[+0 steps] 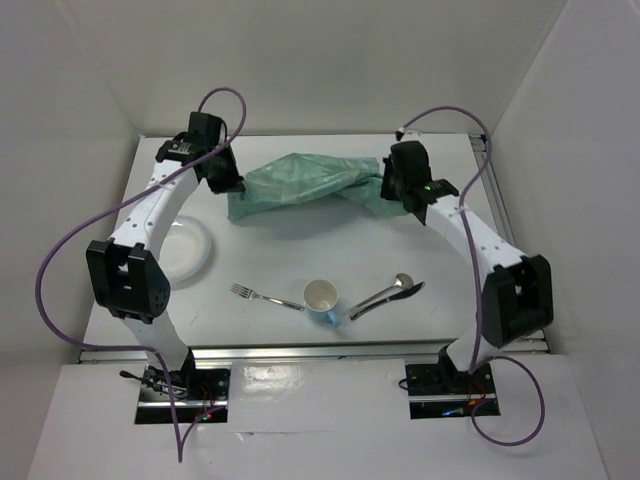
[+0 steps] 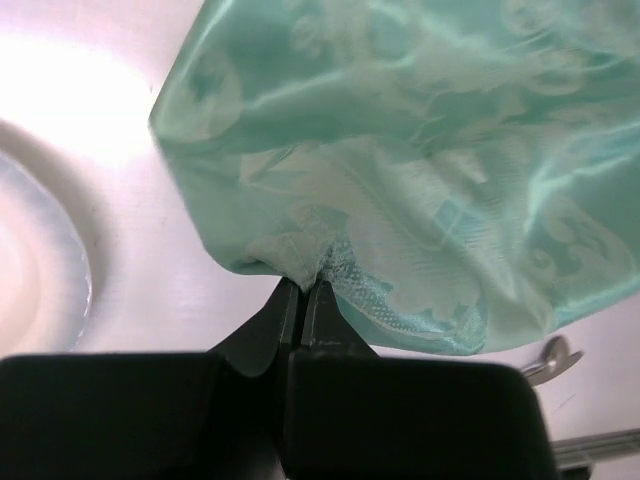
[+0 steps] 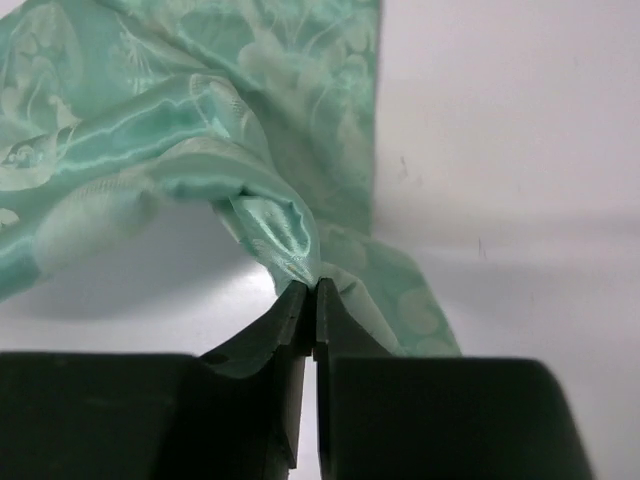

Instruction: Set the dinner table for one person

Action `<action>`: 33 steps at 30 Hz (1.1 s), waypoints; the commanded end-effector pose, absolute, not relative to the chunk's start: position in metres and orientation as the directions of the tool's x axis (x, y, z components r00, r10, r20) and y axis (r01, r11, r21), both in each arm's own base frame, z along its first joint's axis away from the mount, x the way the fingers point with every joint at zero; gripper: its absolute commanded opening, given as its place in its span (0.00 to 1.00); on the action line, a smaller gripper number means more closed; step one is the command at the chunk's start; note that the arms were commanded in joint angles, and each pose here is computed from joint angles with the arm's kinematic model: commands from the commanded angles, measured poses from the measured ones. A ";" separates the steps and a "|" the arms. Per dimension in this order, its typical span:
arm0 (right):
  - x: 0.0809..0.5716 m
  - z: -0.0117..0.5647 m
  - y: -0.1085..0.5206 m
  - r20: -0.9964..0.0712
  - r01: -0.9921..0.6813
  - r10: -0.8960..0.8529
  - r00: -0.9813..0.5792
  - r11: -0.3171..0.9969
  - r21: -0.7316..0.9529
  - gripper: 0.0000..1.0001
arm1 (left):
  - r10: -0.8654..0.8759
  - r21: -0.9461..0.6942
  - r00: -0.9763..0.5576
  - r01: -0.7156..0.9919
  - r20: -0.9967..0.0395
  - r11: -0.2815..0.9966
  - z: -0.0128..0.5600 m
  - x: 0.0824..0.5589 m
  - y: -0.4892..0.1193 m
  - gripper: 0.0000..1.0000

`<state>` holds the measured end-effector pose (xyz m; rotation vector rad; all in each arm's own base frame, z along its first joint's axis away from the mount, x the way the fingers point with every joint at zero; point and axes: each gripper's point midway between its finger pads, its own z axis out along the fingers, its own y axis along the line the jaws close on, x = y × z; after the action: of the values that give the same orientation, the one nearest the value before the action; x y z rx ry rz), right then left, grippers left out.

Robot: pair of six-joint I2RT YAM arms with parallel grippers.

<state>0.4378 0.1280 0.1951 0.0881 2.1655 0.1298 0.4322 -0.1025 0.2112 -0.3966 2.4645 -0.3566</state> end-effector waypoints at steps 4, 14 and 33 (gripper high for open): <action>0.378 0.169 0.109 -0.793 0.068 0.169 -0.585 0.985 0.160 0.29 | -0.331 -0.325 -0.799 -0.181 -0.501 0.928 0.187 0.387 -0.095 0.00; 0.317 0.087 0.087 -0.393 0.341 0.522 -0.757 0.829 0.444 0.59 | -0.326 -0.289 -0.836 -0.211 -0.442 0.934 0.149 0.375 -0.092 0.00; 0.296 0.078 0.119 -0.144 0.403 0.633 -0.761 0.634 0.660 0.58 | -0.490 -0.199 -0.765 -0.450 -0.418 0.871 0.130 0.363 -0.028 0.00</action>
<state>0.2890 0.1082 0.0675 0.8129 2.5337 0.7841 0.3647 -0.0321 0.1190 -0.6531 2.6213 -0.1362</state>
